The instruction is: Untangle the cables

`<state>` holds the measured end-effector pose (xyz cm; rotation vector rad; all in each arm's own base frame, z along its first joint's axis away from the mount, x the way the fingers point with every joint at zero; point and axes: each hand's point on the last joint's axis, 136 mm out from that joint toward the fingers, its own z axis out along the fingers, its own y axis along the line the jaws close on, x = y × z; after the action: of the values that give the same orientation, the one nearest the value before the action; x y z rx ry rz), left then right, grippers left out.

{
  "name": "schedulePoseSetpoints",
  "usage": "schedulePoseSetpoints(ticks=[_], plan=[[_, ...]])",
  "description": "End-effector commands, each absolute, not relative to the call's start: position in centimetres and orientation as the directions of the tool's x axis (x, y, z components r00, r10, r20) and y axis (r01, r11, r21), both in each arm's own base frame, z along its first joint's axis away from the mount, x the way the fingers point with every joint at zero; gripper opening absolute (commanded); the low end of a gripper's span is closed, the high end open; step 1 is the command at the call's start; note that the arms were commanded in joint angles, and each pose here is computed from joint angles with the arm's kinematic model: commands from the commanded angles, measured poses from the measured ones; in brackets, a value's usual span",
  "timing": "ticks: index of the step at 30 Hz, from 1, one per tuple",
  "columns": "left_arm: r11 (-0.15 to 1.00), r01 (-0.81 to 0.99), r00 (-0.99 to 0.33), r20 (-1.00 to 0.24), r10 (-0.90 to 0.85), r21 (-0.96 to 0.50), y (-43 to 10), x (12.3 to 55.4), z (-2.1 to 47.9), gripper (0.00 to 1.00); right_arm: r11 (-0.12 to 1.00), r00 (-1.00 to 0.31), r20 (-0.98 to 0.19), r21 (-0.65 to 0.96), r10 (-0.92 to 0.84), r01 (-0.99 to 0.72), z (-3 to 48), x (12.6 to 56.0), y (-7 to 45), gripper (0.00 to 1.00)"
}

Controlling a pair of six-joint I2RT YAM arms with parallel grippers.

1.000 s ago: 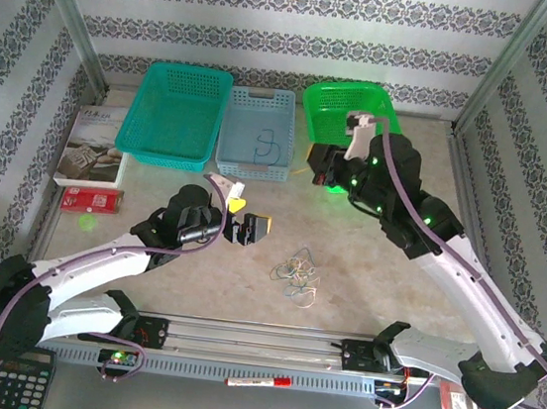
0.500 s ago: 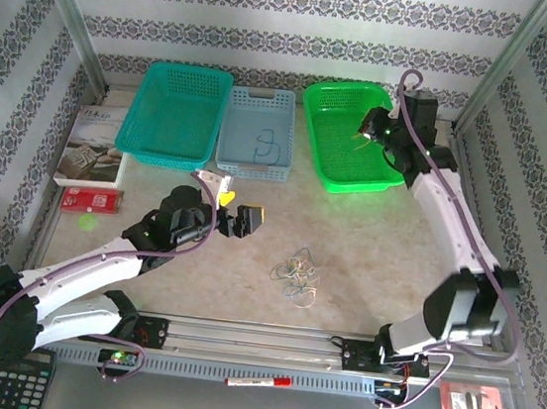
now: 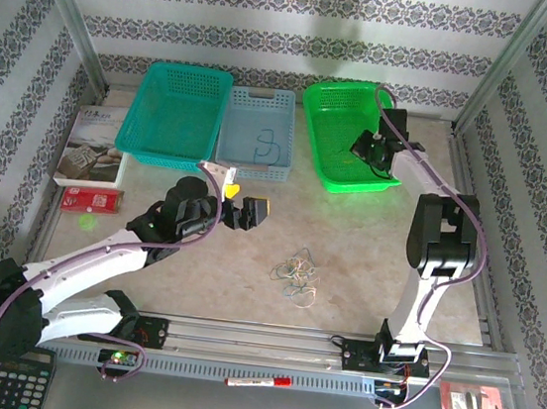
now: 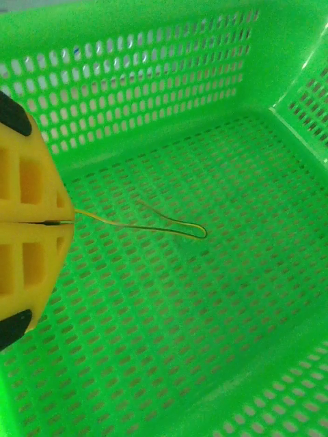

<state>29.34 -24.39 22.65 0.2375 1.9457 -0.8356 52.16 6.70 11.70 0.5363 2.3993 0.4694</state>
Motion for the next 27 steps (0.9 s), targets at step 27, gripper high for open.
schedulePoseSetpoints(ticks=[27], plan=[[0.734, 0.465, -0.513, -0.826, -0.232, -0.495, -24.2, 29.0, 23.5, 1.0, 0.861, -0.67, -0.585, 0.48, 0.458, 0.17, 17.0, 49.2, 6.5, 0.13]])
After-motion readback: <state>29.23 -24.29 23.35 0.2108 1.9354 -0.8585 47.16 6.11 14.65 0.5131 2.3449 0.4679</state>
